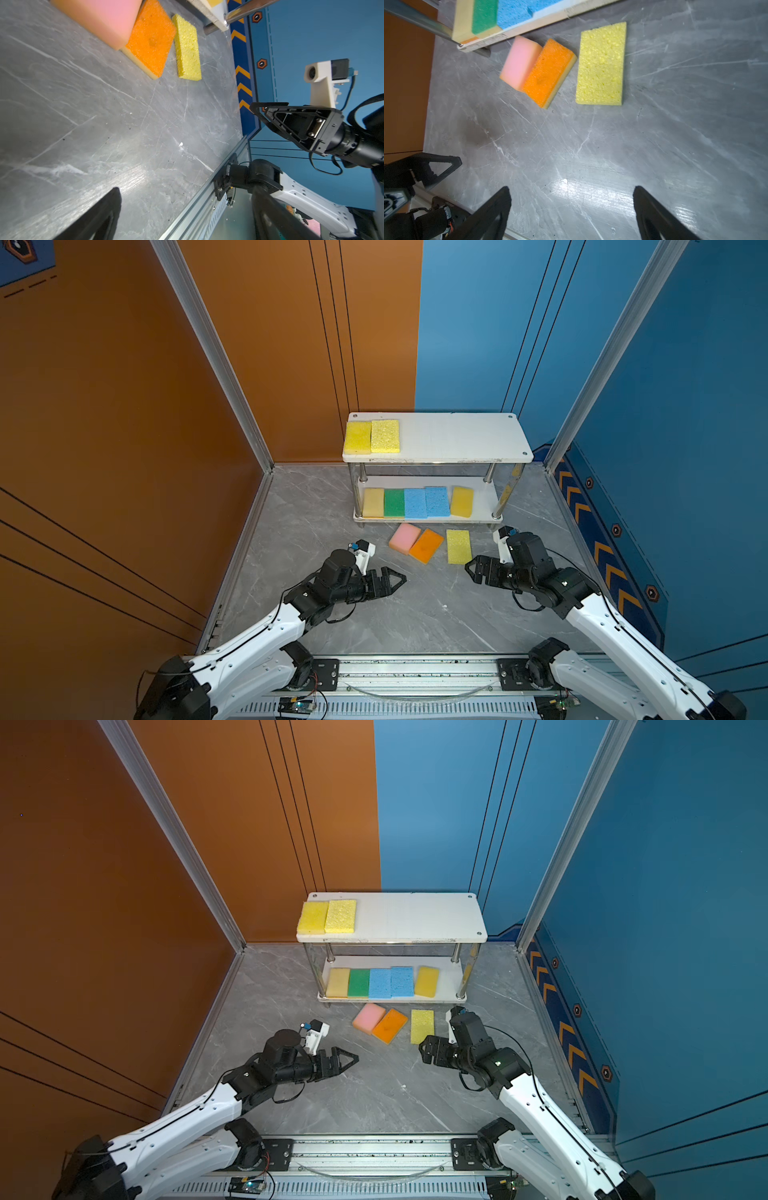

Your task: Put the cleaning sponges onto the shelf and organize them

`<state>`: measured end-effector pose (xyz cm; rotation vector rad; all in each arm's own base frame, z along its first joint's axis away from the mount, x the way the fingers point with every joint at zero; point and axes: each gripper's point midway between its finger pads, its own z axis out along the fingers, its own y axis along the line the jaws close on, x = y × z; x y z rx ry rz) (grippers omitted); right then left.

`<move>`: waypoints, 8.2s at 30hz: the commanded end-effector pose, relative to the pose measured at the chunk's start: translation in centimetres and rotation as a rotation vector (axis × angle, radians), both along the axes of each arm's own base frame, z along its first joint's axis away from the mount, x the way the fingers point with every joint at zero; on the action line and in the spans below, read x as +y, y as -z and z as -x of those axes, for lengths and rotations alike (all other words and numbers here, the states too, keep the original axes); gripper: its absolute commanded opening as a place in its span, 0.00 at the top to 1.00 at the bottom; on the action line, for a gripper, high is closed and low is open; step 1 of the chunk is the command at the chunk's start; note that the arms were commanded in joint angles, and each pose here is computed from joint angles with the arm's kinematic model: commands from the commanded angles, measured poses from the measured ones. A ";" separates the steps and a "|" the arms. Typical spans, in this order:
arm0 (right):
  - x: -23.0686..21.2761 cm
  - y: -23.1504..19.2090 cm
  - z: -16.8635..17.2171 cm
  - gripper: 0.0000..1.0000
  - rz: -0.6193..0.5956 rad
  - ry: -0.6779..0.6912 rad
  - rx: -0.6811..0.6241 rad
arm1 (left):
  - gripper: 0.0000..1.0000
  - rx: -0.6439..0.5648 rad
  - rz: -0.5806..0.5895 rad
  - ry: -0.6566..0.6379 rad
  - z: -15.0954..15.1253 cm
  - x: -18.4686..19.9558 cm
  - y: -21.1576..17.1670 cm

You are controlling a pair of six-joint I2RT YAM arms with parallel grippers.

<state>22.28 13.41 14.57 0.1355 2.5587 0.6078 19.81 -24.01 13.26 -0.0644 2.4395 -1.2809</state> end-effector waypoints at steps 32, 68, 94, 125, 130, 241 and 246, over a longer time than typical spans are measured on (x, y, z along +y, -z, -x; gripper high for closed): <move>-1.3 9.8 -10.2 0.51 0.114 0.045 0.175 | 0.02 0.006 0.097 -0.156 -1.8 3.5 0.2; -1.2 10.4 -7.3 0.95 0.066 0.036 0.199 | 0.02 0.007 0.129 -0.196 -1.3 5.3 -0.3; 13.1 -6.3 2.9 0.96 -0.242 -0.439 -0.052 | 0.01 -0.155 0.293 -0.001 -0.9 -0.9 -6.8; 18.5 -8.1 4.8 0.55 -0.364 -0.567 -0.032 | 1.00 -0.216 0.370 -0.101 -1.8 1.3 -9.2; 18.4 -8.4 4.7 0.54 -0.431 -0.555 -0.017 | 1.00 -0.216 0.402 -0.097 -2.0 1.7 -10.3; 15.0 -27.0 -21.6 0.99 -0.226 -0.161 -0.438 | 0.05 -0.205 0.013 -0.220 0.0 10.8 -7.2; 14.9 -26.8 -21.7 0.99 -0.225 -0.156 -0.433 | 0.04 -0.297 -0.082 -0.201 -0.1 11.6 -9.3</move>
